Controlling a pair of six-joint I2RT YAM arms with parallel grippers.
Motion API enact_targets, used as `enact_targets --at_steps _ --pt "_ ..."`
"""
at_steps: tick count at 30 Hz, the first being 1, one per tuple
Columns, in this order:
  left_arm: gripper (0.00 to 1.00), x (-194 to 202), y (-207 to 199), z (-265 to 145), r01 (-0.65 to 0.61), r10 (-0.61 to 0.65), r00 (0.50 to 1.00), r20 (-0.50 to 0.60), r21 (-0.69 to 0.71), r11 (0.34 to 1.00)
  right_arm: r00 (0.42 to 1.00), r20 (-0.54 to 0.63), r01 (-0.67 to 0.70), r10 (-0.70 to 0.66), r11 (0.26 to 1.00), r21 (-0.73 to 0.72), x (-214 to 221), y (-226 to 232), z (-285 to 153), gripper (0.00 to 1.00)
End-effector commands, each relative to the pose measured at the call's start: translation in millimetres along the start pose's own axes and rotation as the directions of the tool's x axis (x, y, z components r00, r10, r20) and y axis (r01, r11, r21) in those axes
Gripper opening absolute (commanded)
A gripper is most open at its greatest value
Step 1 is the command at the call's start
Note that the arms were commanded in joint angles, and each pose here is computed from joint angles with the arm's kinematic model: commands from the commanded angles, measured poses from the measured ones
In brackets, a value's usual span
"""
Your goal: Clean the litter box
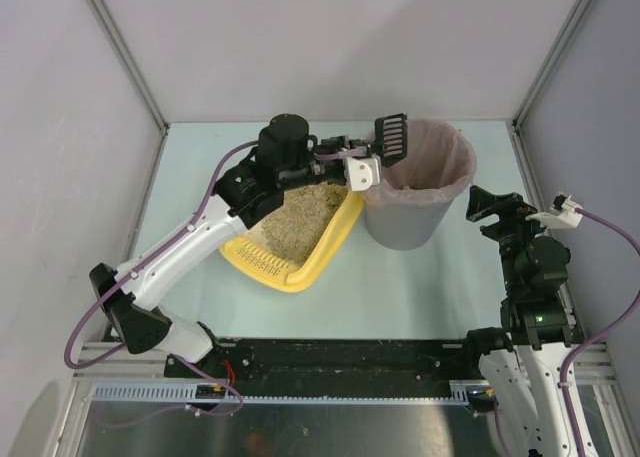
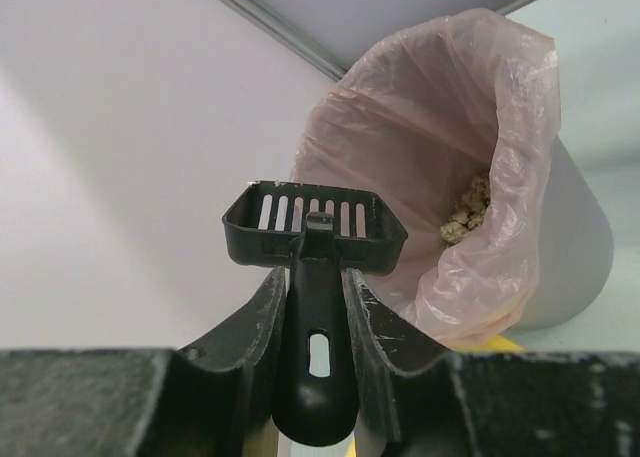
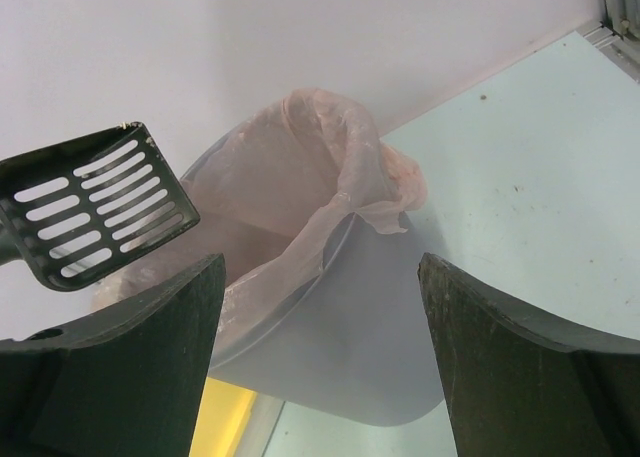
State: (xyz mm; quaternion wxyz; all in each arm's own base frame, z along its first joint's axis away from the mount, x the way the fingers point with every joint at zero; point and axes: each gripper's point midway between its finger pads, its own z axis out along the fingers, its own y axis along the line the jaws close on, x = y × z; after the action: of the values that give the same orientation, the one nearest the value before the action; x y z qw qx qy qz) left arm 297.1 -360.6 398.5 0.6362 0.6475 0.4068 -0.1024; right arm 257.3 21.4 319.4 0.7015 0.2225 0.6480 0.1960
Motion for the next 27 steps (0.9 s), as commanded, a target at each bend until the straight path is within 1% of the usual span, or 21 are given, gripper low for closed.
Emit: enact_targets --at_steps 1,5,6,7,8,9,10,11,12,13,14,16,17,18,19,20,21,22,24,25,27 --pt "0.00 -37 39 -18 0.102 -0.090 0.991 0.096 -0.128 0.986 0.999 0.045 0.015 -0.015 1.000 -0.007 -12 3 0 0.83" --pt "0.00 -43 56 -33 0.214 -0.190 0.972 0.140 -0.188 0.959 0.999 0.045 0.019 -0.019 1.000 -0.001 -12 2 -1 0.83" --pt "0.00 -47 61 -41 0.257 -0.227 0.960 0.162 -0.201 0.945 0.999 0.046 0.017 -0.017 1.000 -0.002 -12 2 -1 0.83" --pt "0.00 -49 65 -47 0.274 -0.238 0.954 0.182 -0.213 0.938 0.999 0.050 0.016 -0.016 1.000 0.001 -13 1 -1 0.83" --pt "0.00 -41 68 -51 0.297 -0.260 0.949 0.177 -0.230 0.927 0.999 0.049 0.013 -0.013 1.000 -0.001 -12 2 -1 0.83" --pt "0.00 -47 73 -64 0.338 -0.291 0.934 0.209 -0.243 0.909 0.999 0.046 0.009 -0.009 1.000 -0.003 -12 2 -1 0.83" --pt "0.00 -38 77 -69 0.359 -0.309 0.927 0.214 -0.262 0.896 0.999 0.049 0.007 -0.006 1.000 -0.010 -13 4 -1 0.83" --pt "0.00 -38 79 -76 0.387 -0.331 0.915 0.231 -0.270 0.882 0.999 0.050 0.006 -0.006 1.000 -0.014 -13 4 -1 0.83" --pt "0.00 -45 85 -88 0.436 -0.361 0.889 0.282 -0.280 0.855 0.999 0.045 0.005 -0.004 1.000 -0.018 -11 5 -1 0.83" --pt "0.00 -32 83 -91 0.463 -0.390 0.879 0.275 -0.290 0.838 0.999 0.048 0.000 0.001 1.000 -0.025 -12 6 -1 0.83" --pt "0.00 -28 82 -95 0.500 -0.425 0.859 0.284 -0.293 0.815 0.999 0.048 -0.002 0.003 1.000 -0.028 -11 7 -1 0.83" --pt "0.00 -20 81 -110 0.521 -0.436 0.849 0.300 -0.328 0.788 0.999 0.043 -0.006 0.007 0.999 -0.035 -10 7 0 0.83" --pt "0.00 -17 78 -114 0.556 -0.467 0.826 0.316 -0.323 0.766 0.999 0.040 -0.004 0.005 0.999 -0.032 -8 7 0 0.83" --pt "0.00 -17 79 -122 0.573 -0.470 0.813 0.343 -0.328 0.751 0.999 0.043 -0.004 0.006 0.999 -0.036 -9 8 0 0.83" --pt "0.00 -2 76 -134 0.594 -0.493 0.801 0.339 -0.346 0.726 0.999 0.044 0.000 0.002 0.999 -0.039 -10 8 -2 0.82" --pt "0.00 0 72 -139 0.641 -0.536 0.764 0.359 -0.322 0.697 0.999 0.050 0.001 0.001 0.999 -0.038 -12 8 -3 0.82" --pt "0.00 9 70 -144 0.654 -0.553 0.754 0.355 -0.332 0.679 0.998 0.057 0.002 0.000 1.000 -0.028 -13 6 -3 0.82" --pt "0.00 26 66 -154 0.660 -0.568 0.751 0.337 -0.367 0.655 0.998 0.063 0.001 0.001 1.000 -0.030 -14 6 -5 0.82" --pt "0.00 44 55 -159 0.670 -0.594 0.742 0.309 -0.372 0.643 0.997 0.074 -0.005 0.007 1.000 -0.027 -17 6 -7 0.82" --pt "0.00 61 48 -163 0.675 -0.617 0.735 0.281 -0.385 0.629 0.997 0.077 -0.009 0.011 1.000 -0.026 -17 5 -7 0.82" --pt "0.00 77 35 -166 0.691 -0.652 0.717 0.245 -0.371 0.621 0.996 0.082 -0.019 0.021 0.999 -0.029 -19 6 -9 0.82"
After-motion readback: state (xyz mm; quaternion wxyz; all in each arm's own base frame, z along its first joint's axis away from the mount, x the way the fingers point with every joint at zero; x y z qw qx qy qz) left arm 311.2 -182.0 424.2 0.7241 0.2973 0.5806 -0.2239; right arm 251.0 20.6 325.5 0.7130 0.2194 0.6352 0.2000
